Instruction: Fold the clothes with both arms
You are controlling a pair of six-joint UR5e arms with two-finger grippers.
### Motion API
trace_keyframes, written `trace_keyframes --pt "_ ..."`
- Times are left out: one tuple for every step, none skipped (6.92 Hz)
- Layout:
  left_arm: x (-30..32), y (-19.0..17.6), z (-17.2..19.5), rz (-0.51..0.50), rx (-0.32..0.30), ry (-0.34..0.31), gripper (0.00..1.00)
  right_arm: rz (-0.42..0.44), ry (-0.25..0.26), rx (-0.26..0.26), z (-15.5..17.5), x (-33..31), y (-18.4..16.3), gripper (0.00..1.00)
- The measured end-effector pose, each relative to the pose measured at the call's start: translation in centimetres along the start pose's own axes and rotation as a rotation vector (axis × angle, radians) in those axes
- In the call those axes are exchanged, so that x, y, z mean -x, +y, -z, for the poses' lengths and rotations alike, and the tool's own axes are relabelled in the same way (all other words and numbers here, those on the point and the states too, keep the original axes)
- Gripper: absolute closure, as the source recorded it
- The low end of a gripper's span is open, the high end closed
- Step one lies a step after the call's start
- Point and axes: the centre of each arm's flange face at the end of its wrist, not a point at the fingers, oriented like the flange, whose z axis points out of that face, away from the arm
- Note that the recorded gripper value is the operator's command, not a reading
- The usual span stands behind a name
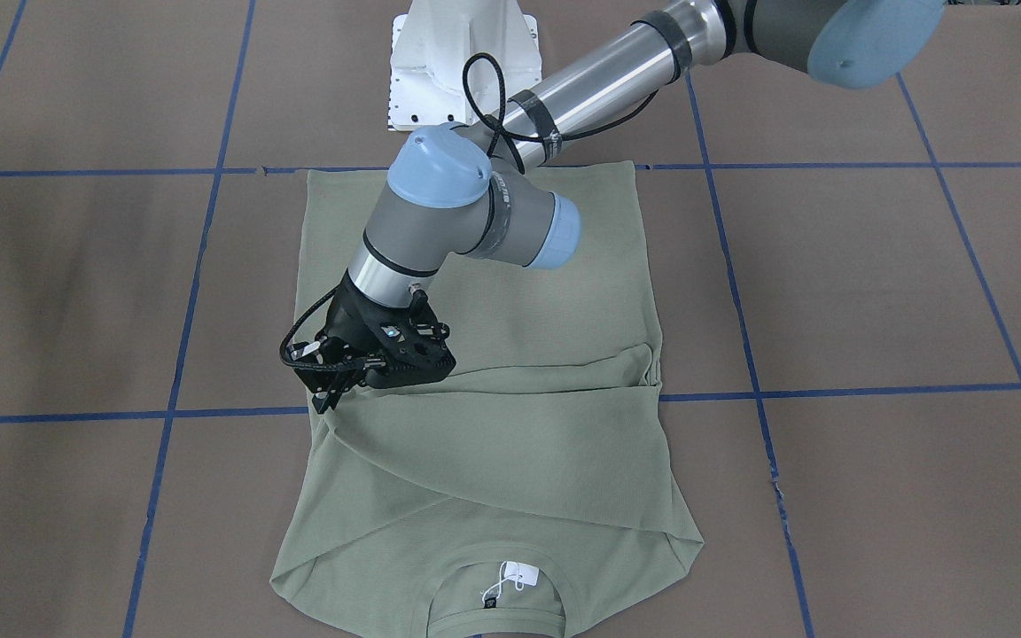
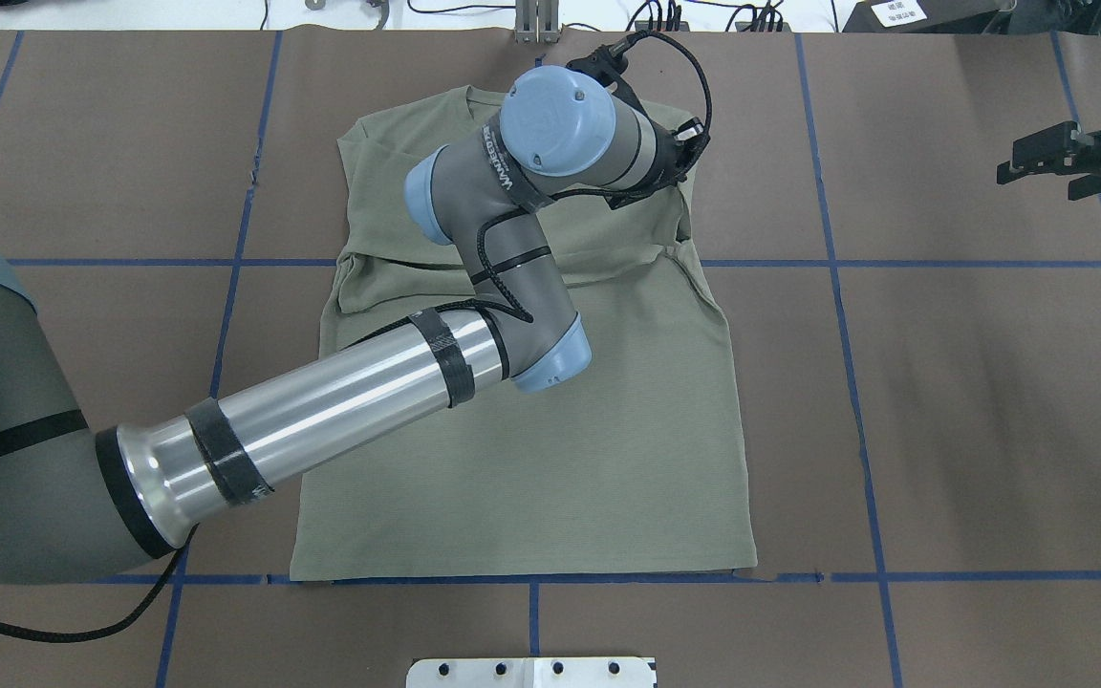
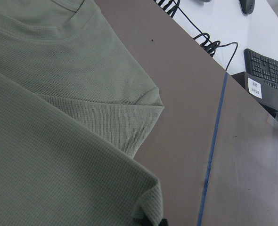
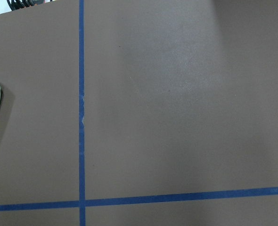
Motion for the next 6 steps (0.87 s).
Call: trace_keyframes --pt "0.2 0.4 -0.8 -0.002 -0.004 0.001 0.5 -0.003 0.002 0.002 -0.2 -0.2 0.0 0.0" --pt "0.2 0.7 -1.1 -0.004 -0.004 0.003 0.42 -0.008 0.006 0.006 -0.6 -0.4 -0.2 0.0" --pt "-0.1 1.2 -1.1 -0.004 0.001 0.01 0.42 -0.01 0.007 0.008 -0.8 -0.4 -0.3 0.0" --pt "-0.7 2.1 -0.5 -0.008 0.014 0.03 0.42 -0.006 0.0 0.009 -0.9 0.3 -0.2 0.0" --pt "-0.6 2.9 1.0 -0.018 0.036 0.065 0.42 -0.011 -0.015 0.015 -1.0 1.9 0.6 0.0" --pt "0.9 3.5 3.3 -0.029 0.078 0.094 0.42 -0.044 -0.033 0.019 -1.3 4.6 2.0 0.0"
